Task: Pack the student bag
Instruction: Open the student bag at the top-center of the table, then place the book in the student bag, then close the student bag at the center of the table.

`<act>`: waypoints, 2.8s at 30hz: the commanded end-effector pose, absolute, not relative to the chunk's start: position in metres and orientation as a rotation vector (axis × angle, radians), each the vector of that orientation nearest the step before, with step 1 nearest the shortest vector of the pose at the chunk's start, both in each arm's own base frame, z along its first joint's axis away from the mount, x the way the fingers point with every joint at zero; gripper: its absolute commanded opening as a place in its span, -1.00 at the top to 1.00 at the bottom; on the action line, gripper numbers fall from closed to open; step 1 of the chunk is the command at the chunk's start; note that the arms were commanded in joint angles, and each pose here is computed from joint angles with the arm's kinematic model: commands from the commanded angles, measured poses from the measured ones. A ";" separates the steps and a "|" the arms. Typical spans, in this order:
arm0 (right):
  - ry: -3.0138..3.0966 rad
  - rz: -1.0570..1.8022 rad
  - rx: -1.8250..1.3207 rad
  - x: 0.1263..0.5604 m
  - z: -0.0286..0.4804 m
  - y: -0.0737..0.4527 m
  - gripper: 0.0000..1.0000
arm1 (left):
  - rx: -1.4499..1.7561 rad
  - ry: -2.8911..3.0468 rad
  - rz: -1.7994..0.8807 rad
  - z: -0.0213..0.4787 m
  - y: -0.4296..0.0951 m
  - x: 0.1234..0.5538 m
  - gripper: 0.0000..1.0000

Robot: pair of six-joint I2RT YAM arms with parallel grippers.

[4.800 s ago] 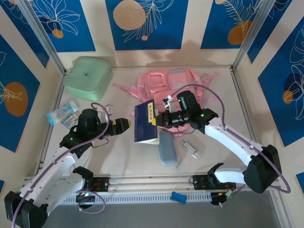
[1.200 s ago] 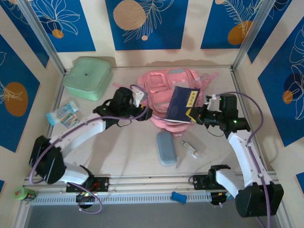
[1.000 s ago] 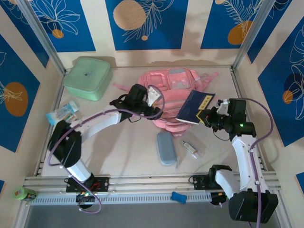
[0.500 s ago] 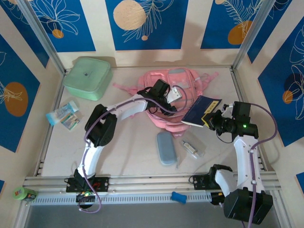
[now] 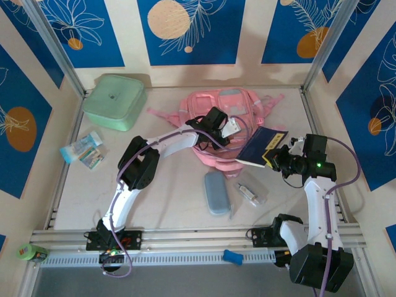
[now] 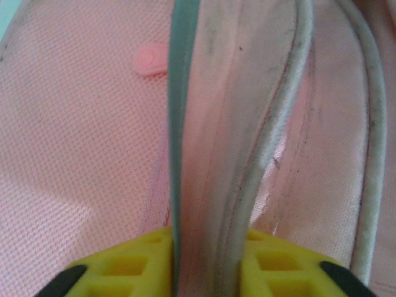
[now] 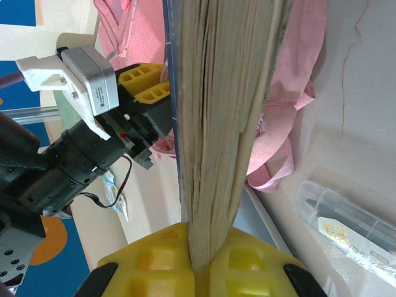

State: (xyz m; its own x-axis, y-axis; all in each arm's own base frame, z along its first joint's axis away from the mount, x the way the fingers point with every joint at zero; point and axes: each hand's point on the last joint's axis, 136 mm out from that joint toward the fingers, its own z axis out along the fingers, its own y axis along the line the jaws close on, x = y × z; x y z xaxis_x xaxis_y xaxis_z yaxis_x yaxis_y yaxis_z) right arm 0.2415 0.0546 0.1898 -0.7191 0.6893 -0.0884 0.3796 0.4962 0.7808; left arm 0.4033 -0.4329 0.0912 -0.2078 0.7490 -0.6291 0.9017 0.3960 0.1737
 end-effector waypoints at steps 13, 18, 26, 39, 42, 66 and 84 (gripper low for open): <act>2.342 1.236 0.667 0.248 0.231 0.079 1.00 | 0.876 1.995 0.126 0.259 -0.314 0.460 1.00; 2.401 1.277 0.559 0.251 0.235 0.103 1.00 | 0.791 1.988 0.149 0.296 -0.283 0.443 1.00; 2.535 1.412 0.396 0.247 0.210 0.166 1.00 | 0.815 1.968 0.069 0.324 -0.270 0.418 1.00; 2.603 1.420 0.175 0.349 0.175 0.253 0.94 | 0.759 2.014 0.002 0.312 -0.268 0.415 1.00; 2.675 1.343 0.221 0.372 0.151 0.250 0.64 | 0.717 2.034 -0.006 0.309 -0.266 0.418 1.00; 2.768 0.996 0.220 0.338 0.081 0.298 0.88 | 0.668 2.045 -0.137 0.310 -0.273 0.416 1.00; 2.607 1.003 0.315 0.364 0.122 0.239 0.80 | 0.595 2.108 -0.187 0.283 -0.264 0.416 1.00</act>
State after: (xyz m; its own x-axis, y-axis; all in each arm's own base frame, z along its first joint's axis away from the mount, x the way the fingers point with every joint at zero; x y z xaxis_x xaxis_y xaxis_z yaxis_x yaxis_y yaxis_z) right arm 0.3811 0.2320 0.0888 -0.9069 0.3633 -0.2136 0.1575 0.7623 0.6277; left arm 0.4096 -0.2685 0.2485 -0.5148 0.4598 -0.7236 0.5300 0.8341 0.1529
